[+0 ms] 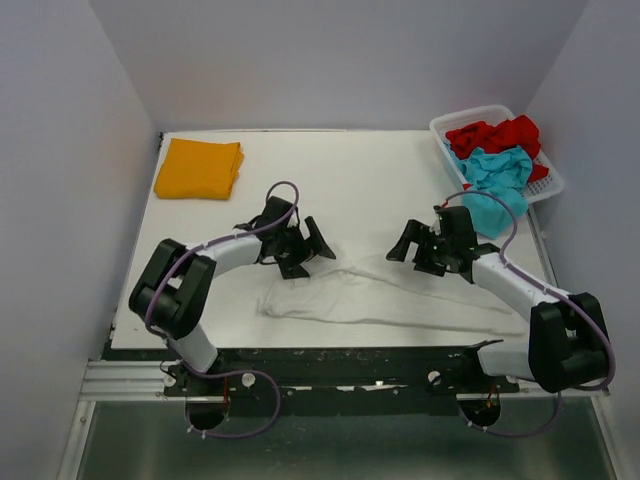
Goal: Fold and stack the t-shirts
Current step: Rotate the tshirt 90 degrees
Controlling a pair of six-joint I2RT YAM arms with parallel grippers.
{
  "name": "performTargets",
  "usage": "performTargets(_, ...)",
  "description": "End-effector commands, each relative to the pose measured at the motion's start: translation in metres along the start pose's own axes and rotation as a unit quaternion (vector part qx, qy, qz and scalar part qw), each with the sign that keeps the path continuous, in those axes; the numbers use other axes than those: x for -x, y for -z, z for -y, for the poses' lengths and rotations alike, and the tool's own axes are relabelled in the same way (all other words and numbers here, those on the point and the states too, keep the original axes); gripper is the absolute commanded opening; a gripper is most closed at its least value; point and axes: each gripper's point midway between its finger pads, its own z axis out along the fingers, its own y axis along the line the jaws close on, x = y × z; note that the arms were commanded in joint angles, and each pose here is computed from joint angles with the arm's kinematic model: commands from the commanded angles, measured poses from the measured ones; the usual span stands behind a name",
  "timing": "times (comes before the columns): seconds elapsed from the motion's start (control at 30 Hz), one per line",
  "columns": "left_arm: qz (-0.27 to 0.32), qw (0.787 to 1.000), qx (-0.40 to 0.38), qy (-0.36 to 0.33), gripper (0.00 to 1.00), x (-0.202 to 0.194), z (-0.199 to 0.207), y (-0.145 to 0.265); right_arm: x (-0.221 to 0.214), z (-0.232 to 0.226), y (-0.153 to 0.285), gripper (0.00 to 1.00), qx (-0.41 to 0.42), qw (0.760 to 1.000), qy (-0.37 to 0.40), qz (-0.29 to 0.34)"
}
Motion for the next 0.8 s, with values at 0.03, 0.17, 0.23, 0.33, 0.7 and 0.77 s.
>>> performTargets(0.03, -0.004, 0.997, 0.082, 0.001, 0.98, 0.047, -0.010, -0.020, 0.003, -0.005, -0.006, 1.00, 0.013, 1.000, -0.022, 0.006)
performTargets(0.17, -0.027, 0.994, 0.102, -0.002, 0.98, 0.071, 0.009, -0.041, 0.004, -0.003, -0.008, 1.00, 0.006, 1.000, -0.020, 0.005)
performTargets(0.23, -0.043, 0.994, 0.096, -0.007, 0.98, 0.081, 0.020, -0.051, 0.013, 0.009, -0.004, 1.00, -0.037, 0.999, -0.021, 0.026)
performTargets(0.33, -0.047, 0.995, 0.089, -0.022, 0.99, 0.096, 0.043, -0.049, 0.026, 0.033, 0.008, 1.00, -0.121, 0.990, -0.041, 0.060)
performTargets(0.7, -0.088, 0.994, 0.042, -0.038, 0.99, 0.124, 0.092, -0.068, 0.017, 0.063, 0.030, 1.00, -0.195, 0.978, -0.026, 0.064)
performTargets(0.77, -0.062, 0.996, 0.028, -0.056, 0.99, 0.128, 0.103, -0.061, 0.026, 0.041, 0.030, 1.00, -0.139, 0.987, 0.021, 0.073)
